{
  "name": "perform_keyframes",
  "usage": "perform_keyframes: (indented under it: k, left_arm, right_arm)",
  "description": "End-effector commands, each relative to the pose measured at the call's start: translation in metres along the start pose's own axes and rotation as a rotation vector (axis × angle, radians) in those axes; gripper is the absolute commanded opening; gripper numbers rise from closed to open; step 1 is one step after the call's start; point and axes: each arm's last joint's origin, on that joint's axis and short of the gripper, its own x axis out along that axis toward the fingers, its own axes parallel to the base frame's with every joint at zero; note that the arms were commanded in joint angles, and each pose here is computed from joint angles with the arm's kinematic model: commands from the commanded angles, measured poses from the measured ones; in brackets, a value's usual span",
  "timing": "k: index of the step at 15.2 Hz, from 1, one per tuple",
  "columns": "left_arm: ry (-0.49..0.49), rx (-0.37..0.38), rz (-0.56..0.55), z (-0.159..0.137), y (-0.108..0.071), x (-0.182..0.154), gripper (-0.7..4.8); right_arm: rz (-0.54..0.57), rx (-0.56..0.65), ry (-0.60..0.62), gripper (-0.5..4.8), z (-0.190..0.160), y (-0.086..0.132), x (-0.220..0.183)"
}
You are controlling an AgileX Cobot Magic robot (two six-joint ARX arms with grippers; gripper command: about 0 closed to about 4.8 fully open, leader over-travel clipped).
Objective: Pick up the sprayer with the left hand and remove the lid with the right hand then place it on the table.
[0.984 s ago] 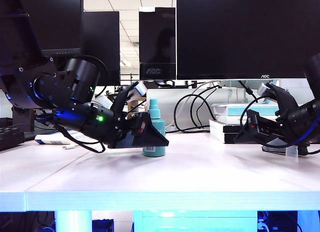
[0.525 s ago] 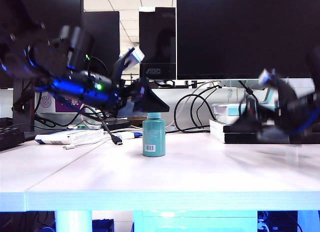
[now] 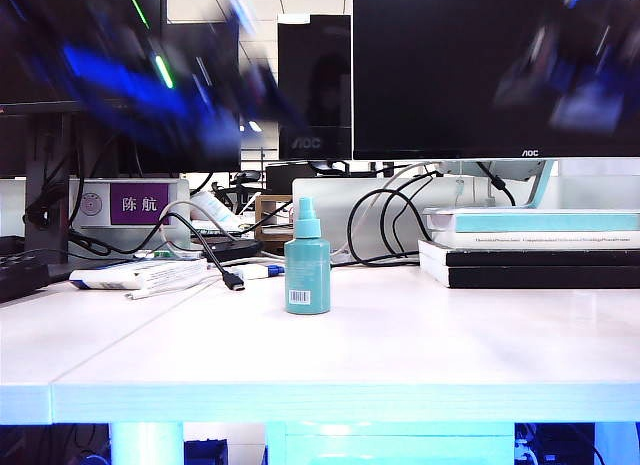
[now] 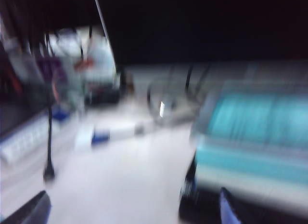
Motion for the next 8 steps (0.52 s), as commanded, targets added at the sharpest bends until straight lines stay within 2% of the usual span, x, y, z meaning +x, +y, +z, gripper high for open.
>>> perform_keyframes:
  k: [1,2,4,5,6,7,8]
  left_arm:
    - [-0.075,0.076,0.15,0.052,-0.009,-0.05,4.79]
    - [-0.089,0.162,0.251,0.075,-0.021,-0.079,4.79]
    - [-0.095,0.254,0.415,0.099,-0.04,-0.123,4.79]
    - [-0.122,0.273,0.465,0.107,-0.05,-0.144,4.79]
    - [-0.165,0.282,0.544,0.113,-0.062,-0.17,4.79]
    - [-0.184,0.297,0.608,0.117,-0.072,-0.191,4.46]
    - [-0.214,0.292,0.666,0.116,-0.089,-0.22,3.55]
  right_arm:
    - [-0.023,-0.042,-0.09,4.79,0.038,0.018,-0.03]
    - [-0.044,-0.062,-0.138,4.79,0.056,0.032,-0.052]
    - [-0.072,-0.095,-0.193,4.79,0.075,0.049,-0.082]
    - [-0.081,-0.129,-0.213,3.66,0.081,0.058,-0.097]
    - [-0.078,-0.144,-0.229,1.32,0.087,0.068,-0.114]
    - [-0.078,-0.146,-0.236,1.13,0.089,0.075,-0.126]
    - [-0.092,-0.145,-0.239,1.12,0.089,0.083,-0.143]
